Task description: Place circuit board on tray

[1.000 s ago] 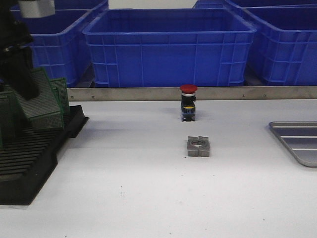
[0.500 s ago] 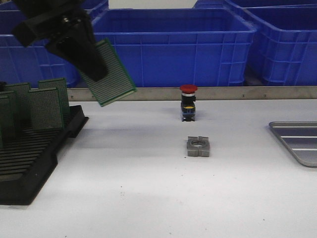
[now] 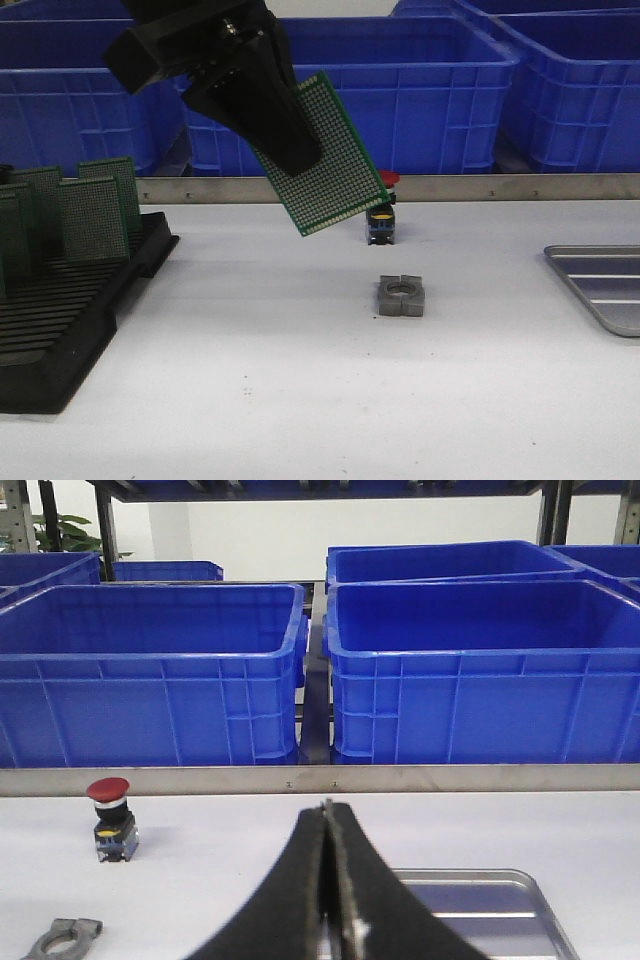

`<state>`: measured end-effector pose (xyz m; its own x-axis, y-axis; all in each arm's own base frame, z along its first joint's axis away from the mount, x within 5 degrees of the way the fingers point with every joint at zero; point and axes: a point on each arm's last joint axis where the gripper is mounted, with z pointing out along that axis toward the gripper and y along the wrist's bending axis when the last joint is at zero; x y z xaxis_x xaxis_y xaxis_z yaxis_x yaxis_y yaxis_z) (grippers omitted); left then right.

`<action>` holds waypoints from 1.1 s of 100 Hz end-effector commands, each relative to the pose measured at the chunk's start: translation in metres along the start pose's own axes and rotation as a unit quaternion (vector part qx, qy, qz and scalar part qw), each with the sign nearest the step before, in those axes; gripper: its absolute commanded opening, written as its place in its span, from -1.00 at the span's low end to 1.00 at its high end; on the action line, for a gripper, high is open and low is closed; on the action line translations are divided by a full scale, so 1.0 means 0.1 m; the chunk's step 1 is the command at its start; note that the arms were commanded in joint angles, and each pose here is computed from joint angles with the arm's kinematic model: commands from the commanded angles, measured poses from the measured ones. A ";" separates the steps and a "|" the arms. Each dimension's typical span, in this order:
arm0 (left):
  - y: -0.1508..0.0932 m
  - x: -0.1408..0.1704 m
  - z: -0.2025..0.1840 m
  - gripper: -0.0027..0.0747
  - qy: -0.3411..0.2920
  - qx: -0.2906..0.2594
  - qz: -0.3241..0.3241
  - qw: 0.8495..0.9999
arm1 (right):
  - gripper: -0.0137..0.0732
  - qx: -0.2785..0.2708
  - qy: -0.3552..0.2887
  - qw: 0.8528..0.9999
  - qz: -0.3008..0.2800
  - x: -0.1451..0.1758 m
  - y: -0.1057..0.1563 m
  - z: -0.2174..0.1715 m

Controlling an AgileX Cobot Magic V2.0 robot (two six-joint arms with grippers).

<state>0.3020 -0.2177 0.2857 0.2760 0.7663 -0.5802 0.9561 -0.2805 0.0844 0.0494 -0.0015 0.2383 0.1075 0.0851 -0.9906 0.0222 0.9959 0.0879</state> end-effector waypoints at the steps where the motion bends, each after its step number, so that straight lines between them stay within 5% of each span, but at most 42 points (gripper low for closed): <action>1: -0.11 -0.24 -0.22 -0.98 -0.042 -0.002 0.013 0.999 | -0.85 -0.001 -0.015 1.000 0.007 -0.35 0.03 -0.02; 28: -0.11 -0.24 -0.22 -0.98 -0.042 -0.002 0.013 0.999 | -0.85 0.014 0.162 0.987 0.008 -0.83 0.08 0.15; 56: -0.11 -0.24 -0.22 -0.98 -0.042 -0.002 0.013 0.999 | -0.83 0.012 0.194 0.981 0.021 -0.94 0.10 0.37; 65: -0.11 -0.24 -0.22 -0.98 -0.042 -0.002 0.013 0.999 | -0.66 0.011 0.200 0.980 0.024 -0.93 0.10 0.37; 91: -0.11 -0.24 -0.22 -0.98 -0.043 -0.002 0.013 0.999 | 0.31 0.010 0.200 0.979 0.025 -0.93 0.11 0.37; 110: -0.11 -0.25 -0.22 -0.98 -0.046 -0.002 0.012 0.999 | 0.35 -0.011 0.217 0.975 0.037 -0.90 0.15 0.45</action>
<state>0.3018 -0.2182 0.2861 0.2728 0.7629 -0.5861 0.9569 -0.2785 0.0829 0.0760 0.0020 0.3186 -0.3858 0.1536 -0.9097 0.0423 0.9880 0.1488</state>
